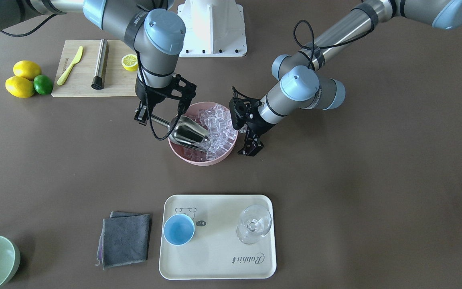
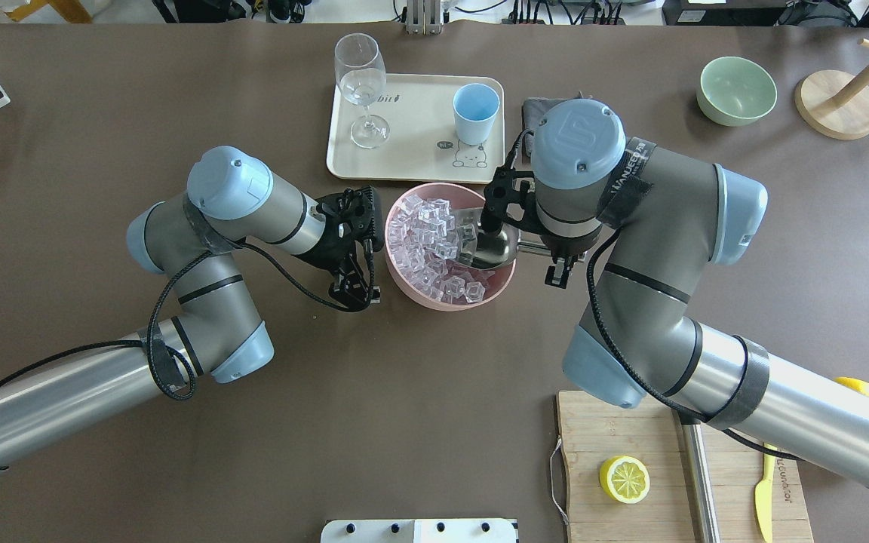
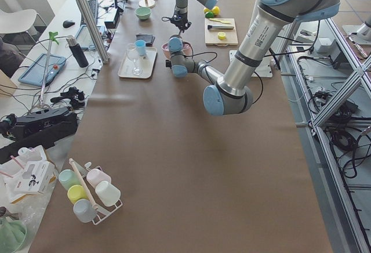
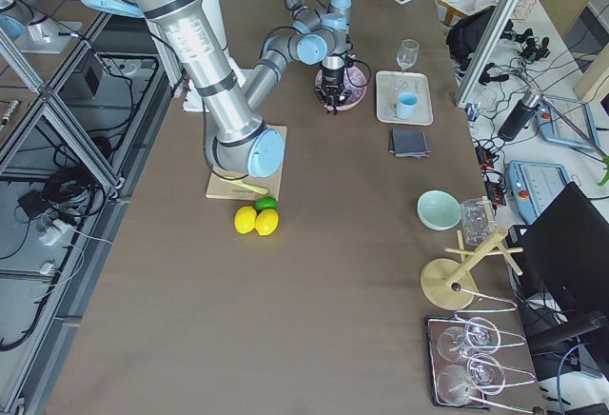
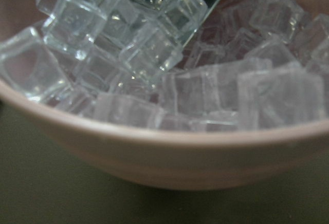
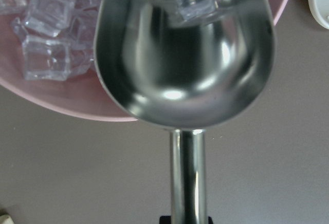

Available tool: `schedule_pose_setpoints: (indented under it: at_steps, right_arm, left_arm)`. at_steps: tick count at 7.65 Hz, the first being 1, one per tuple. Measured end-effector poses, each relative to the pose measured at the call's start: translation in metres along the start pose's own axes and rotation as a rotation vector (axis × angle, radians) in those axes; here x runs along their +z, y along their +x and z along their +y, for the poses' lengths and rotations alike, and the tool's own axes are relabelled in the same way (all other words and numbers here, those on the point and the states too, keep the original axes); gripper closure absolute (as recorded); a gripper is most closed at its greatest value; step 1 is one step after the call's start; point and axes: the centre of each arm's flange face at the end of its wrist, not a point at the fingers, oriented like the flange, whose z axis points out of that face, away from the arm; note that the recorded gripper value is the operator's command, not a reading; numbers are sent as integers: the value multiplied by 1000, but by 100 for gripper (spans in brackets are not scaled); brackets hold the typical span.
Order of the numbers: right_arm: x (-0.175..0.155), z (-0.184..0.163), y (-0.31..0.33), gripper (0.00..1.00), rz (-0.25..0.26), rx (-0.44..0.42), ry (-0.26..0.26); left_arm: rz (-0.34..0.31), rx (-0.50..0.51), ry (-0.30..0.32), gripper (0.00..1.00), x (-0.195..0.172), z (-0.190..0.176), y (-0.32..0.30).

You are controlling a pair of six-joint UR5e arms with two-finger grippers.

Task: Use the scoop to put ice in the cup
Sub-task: 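Lift the scoop loaded with ice out of the bowl with the right gripper, then carry the scoop over the light blue cup and tip the ice in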

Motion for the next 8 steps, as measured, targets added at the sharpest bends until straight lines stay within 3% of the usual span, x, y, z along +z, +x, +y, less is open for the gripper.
schedule_pose_setpoints:
  at_steps: [6,8]
  right_arm:
    - [7,28,28,100,-116,110,173]
    - [-22,34,30,100,-172,155,247]
  left_arm:
    - [0,2,0,1,0,0,0]
    - [0,3,0,1,0,0,0]
